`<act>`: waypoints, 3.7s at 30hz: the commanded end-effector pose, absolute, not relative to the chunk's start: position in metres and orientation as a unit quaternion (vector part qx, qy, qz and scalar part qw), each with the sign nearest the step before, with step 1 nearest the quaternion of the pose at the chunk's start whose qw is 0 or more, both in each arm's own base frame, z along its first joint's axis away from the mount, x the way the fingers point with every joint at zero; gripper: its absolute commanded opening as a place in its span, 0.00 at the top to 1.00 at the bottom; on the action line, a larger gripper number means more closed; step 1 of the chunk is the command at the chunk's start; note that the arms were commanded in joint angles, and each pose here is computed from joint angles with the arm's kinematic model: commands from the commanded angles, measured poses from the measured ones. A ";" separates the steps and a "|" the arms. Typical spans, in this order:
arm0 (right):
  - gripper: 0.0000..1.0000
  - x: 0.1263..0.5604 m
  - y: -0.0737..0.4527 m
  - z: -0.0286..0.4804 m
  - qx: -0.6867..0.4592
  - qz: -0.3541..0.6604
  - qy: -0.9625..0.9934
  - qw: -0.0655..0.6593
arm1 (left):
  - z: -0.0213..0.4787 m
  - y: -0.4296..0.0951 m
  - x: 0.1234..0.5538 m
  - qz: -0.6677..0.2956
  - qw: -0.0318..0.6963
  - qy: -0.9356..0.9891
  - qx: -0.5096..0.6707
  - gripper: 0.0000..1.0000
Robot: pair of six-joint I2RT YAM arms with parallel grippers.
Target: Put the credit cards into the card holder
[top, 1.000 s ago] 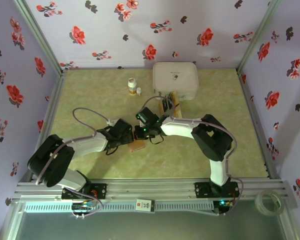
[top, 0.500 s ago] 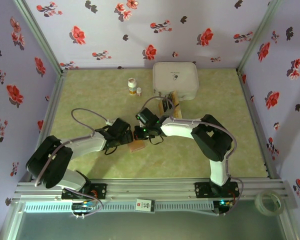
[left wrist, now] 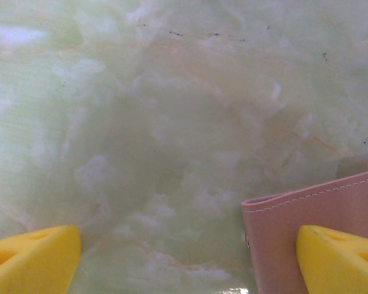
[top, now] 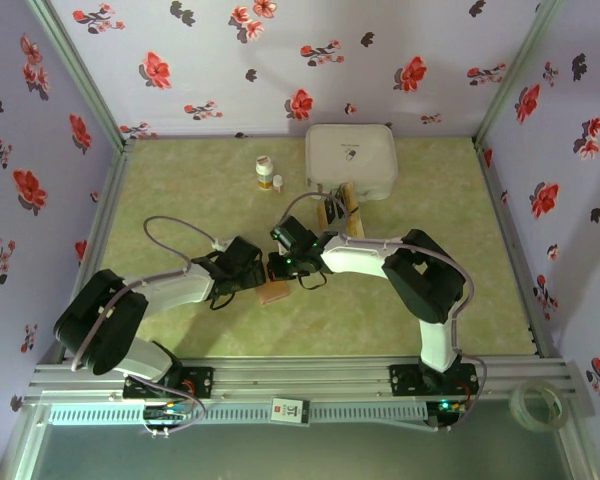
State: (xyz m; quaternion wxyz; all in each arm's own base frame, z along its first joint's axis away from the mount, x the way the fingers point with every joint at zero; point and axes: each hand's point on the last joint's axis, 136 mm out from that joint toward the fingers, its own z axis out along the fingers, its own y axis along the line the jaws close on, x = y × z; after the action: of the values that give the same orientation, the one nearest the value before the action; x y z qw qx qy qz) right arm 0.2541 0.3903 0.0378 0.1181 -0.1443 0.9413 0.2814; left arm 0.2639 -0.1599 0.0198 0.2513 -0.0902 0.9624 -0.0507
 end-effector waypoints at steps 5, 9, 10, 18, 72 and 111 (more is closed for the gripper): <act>1.00 0.227 0.360 0.007 -0.165 0.209 0.961 0.077 | -0.015 -0.151 0.240 -0.029 0.189 0.978 -0.080 0.10; 1.00 0.220 0.357 -0.002 -0.172 0.195 0.963 0.067 | -0.015 -0.151 0.240 -0.029 0.188 0.978 -0.080 0.10; 1.00 0.218 0.356 -0.005 -0.174 0.191 0.964 0.064 | -0.014 -0.151 0.240 -0.029 0.189 0.978 -0.079 0.10; 1.00 0.201 0.341 -0.027 -0.176 0.167 0.969 0.043 | -0.014 -0.151 0.240 -0.029 0.189 0.978 -0.080 0.10; 1.00 0.249 0.395 0.039 -0.151 0.261 0.948 0.106 | -0.021 -0.152 0.237 -0.034 0.184 0.979 -0.078 0.12; 1.00 0.186 0.360 -0.047 -0.168 0.181 0.968 0.051 | -0.025 -0.155 0.236 -0.037 0.177 0.980 -0.081 0.12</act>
State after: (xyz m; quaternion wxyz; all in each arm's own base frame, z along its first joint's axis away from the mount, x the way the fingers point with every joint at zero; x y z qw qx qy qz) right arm 0.2410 0.3974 0.0328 0.1489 -0.1574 0.9382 0.2699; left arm 0.2649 -0.1583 0.0169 0.2522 -0.0870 0.9628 -0.0425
